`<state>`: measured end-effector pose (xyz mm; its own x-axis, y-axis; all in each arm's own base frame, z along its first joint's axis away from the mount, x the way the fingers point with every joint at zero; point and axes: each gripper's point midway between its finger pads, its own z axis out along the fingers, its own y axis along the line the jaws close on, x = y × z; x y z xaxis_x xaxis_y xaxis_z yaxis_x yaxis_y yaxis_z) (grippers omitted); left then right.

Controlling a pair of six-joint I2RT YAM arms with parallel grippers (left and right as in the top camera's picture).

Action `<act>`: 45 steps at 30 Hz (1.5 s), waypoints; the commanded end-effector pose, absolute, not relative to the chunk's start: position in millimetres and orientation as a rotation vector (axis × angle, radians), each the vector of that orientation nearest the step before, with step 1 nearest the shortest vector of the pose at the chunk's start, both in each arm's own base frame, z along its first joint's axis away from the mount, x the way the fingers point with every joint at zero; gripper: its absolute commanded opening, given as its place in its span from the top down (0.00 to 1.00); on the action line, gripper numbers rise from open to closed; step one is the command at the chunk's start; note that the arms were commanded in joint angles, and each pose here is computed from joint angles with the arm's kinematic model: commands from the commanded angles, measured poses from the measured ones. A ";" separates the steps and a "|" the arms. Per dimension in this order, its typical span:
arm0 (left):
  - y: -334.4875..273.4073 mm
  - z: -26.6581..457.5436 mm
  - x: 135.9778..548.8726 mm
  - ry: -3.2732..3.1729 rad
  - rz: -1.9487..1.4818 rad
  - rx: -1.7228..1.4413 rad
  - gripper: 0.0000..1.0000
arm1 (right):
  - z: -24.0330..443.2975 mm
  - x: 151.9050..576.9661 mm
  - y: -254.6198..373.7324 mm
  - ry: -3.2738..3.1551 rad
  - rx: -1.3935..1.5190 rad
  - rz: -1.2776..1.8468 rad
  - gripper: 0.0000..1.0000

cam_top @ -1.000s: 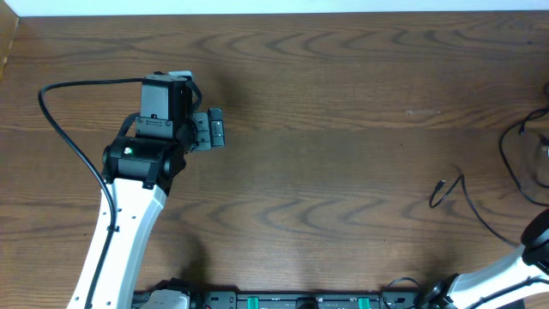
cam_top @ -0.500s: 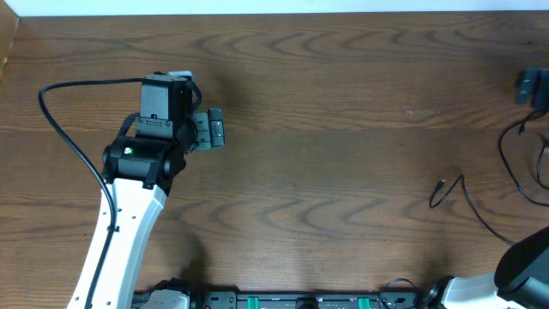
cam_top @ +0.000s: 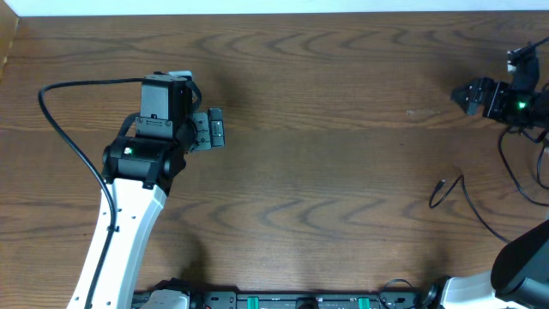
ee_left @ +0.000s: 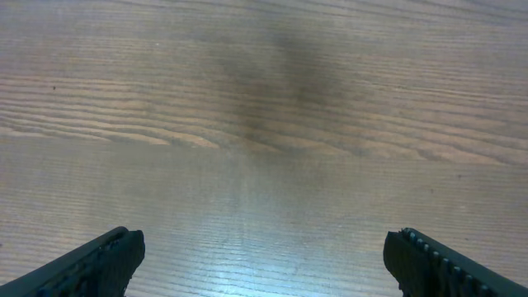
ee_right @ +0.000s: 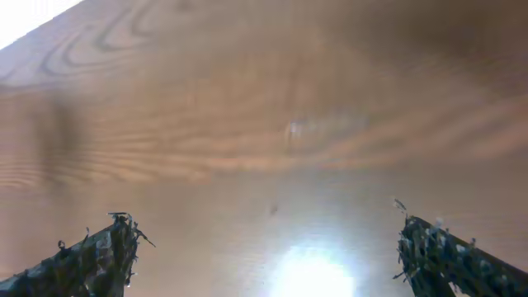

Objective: Untangle cables
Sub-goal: 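Lower the black cable onto the cable pile off-table and release it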

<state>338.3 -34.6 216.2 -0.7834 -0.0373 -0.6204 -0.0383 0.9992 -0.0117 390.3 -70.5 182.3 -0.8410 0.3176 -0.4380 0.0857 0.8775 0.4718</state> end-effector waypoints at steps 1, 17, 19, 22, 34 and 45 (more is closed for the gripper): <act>-33.3 219.4 340.2 2.466 0.013 -0.038 0.03 | 175.1 380.9 -72.8 2.578 0.521 0.607 0.04; -33.3 219.4 340.2 2.466 0.012 -0.038 0.03 | 140.8 320.5 -111.7 2.690 1.207 -0.131 0.05; -33.3 219.4 340.2 2.466 0.013 -0.038 0.03 | 137.9 317.3 -102.0 2.700 1.239 -0.129 0.04; -33.3 219.4 340.1 2.466 0.013 -0.038 0.03 | 128.3 308.2 -86.9 2.730 1.289 -0.136 0.05; -33.3 219.4 340.2 2.466 0.013 -0.038 0.03 | 53.5 250.5 -50.2 2.909 1.352 -0.231 0.22; -33.3 219.4 340.2 2.466 0.013 -0.038 0.03 | 51.1 266.7 -48.3 2.859 1.336 -0.160 0.99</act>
